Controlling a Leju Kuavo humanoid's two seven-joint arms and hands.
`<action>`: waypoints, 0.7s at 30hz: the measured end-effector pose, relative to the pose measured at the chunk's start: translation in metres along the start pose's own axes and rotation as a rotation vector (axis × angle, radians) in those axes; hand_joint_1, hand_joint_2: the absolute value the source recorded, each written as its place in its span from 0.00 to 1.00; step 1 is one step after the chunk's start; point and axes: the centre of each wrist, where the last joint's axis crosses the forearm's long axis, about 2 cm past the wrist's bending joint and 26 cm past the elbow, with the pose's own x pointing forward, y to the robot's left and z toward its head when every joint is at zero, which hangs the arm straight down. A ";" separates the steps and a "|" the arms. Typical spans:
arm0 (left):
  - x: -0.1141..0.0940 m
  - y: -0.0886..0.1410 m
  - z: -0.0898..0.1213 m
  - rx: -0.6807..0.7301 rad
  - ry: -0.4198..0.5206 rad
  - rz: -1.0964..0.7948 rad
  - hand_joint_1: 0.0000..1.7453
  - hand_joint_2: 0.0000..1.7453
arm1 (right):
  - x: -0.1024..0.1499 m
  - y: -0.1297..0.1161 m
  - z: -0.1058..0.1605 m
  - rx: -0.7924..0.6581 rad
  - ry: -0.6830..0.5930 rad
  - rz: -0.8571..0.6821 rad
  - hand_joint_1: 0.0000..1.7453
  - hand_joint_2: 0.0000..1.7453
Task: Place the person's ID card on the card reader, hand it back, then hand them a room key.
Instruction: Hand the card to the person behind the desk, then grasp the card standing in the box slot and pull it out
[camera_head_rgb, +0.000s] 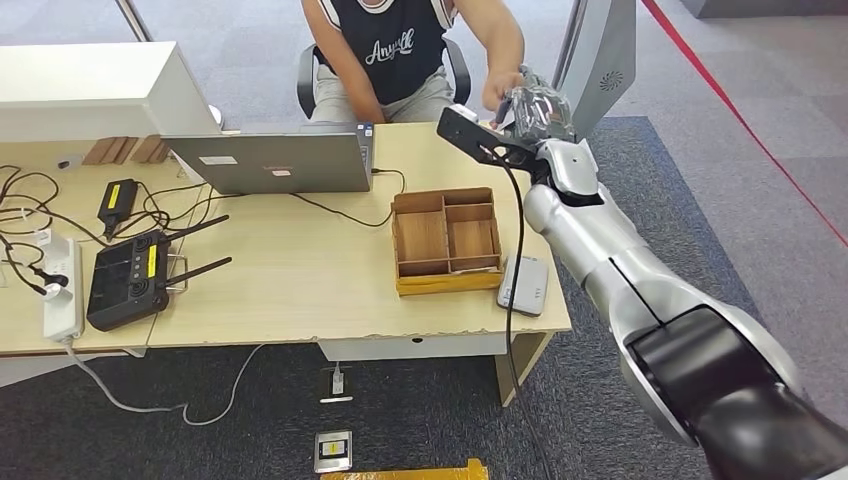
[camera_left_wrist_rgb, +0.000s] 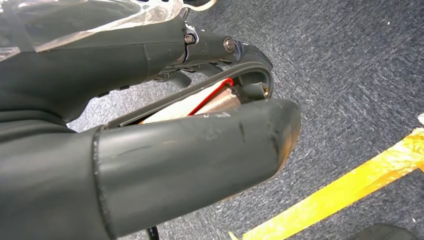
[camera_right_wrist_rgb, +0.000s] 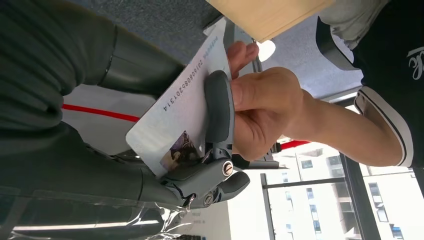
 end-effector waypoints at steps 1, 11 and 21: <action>0.000 0.000 0.000 0.000 0.000 0.000 0.00 0.00 | 0.000 0.002 0.001 0.005 0.003 0.002 0.00 1.00; -0.002 0.000 0.000 -0.001 -0.001 -0.003 0.00 0.00 | -0.001 0.016 0.005 0.023 0.021 0.025 0.00 1.00; -0.002 0.000 0.000 -0.001 0.006 -0.005 0.00 0.00 | -0.004 0.019 0.006 0.019 -0.013 -0.038 0.00 1.00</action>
